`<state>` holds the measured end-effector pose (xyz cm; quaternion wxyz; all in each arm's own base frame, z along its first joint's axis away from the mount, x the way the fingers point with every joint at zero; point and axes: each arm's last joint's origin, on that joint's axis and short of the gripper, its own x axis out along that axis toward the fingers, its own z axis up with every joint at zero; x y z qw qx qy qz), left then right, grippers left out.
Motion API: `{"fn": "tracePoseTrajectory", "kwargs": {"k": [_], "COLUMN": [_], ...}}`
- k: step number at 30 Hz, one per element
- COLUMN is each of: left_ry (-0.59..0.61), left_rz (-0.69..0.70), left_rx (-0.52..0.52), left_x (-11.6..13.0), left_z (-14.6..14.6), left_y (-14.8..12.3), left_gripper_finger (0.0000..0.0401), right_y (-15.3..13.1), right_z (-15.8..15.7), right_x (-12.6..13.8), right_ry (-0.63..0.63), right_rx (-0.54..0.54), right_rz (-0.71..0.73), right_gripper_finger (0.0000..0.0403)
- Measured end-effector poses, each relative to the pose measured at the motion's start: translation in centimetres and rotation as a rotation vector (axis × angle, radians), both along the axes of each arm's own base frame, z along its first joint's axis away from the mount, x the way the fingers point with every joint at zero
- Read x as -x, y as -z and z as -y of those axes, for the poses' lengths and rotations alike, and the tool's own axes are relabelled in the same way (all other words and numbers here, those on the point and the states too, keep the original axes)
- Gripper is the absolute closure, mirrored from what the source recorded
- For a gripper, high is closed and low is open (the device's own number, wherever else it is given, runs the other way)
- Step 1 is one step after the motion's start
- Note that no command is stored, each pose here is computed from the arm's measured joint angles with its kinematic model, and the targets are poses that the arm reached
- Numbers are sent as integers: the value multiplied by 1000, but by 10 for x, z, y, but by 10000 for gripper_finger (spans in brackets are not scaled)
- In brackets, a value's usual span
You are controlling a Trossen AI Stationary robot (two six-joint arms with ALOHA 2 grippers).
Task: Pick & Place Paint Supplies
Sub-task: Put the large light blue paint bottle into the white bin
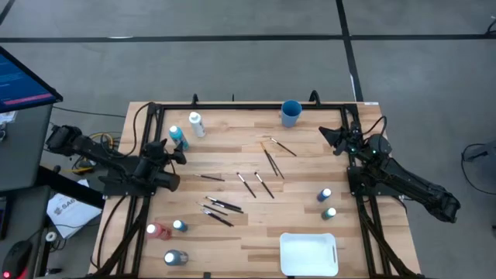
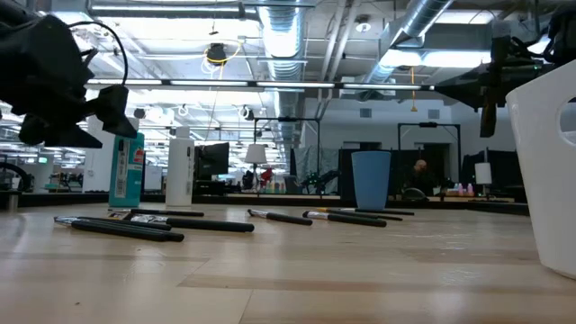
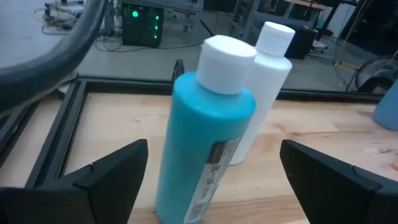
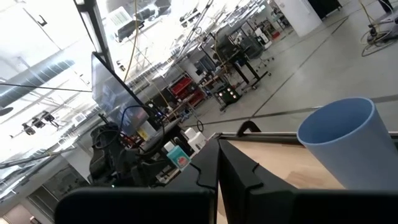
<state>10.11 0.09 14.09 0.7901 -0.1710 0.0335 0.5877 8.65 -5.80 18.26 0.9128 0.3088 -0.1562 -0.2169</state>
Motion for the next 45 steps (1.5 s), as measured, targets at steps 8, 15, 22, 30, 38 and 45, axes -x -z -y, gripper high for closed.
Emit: {"fn": "tracePoseTrajectory", "kwargs": {"k": [8,15,22,30,38,45], "left_ry": [1,-40,-35,-54,-61,-41], "left_rz": [-63,-2,-10,-1,-15,-45], "left_rx": [-3,9,-25,3,-18,-22], "left_x": [-6,-6,-10,-8,-9,-12], "left_z": [-5,-10,-15,-22,-25,-28], "left_y": [9,21,29,36,34,31], "left_gripper_finger": [44,47,50,51,51,57], "right_y": [0,0,0,0,0,0], "right_z": [0,0,0,0,0,0], "right_x": [0,0,0,0,0,0], "right_ry": [0,0,0,0,0,0], "right_rx": [0,0,0,0,-2,-2], "right_rz": [1,1,1,1,-2,-2], "right_gripper_finger": [403,403,403,403,403,403]}}
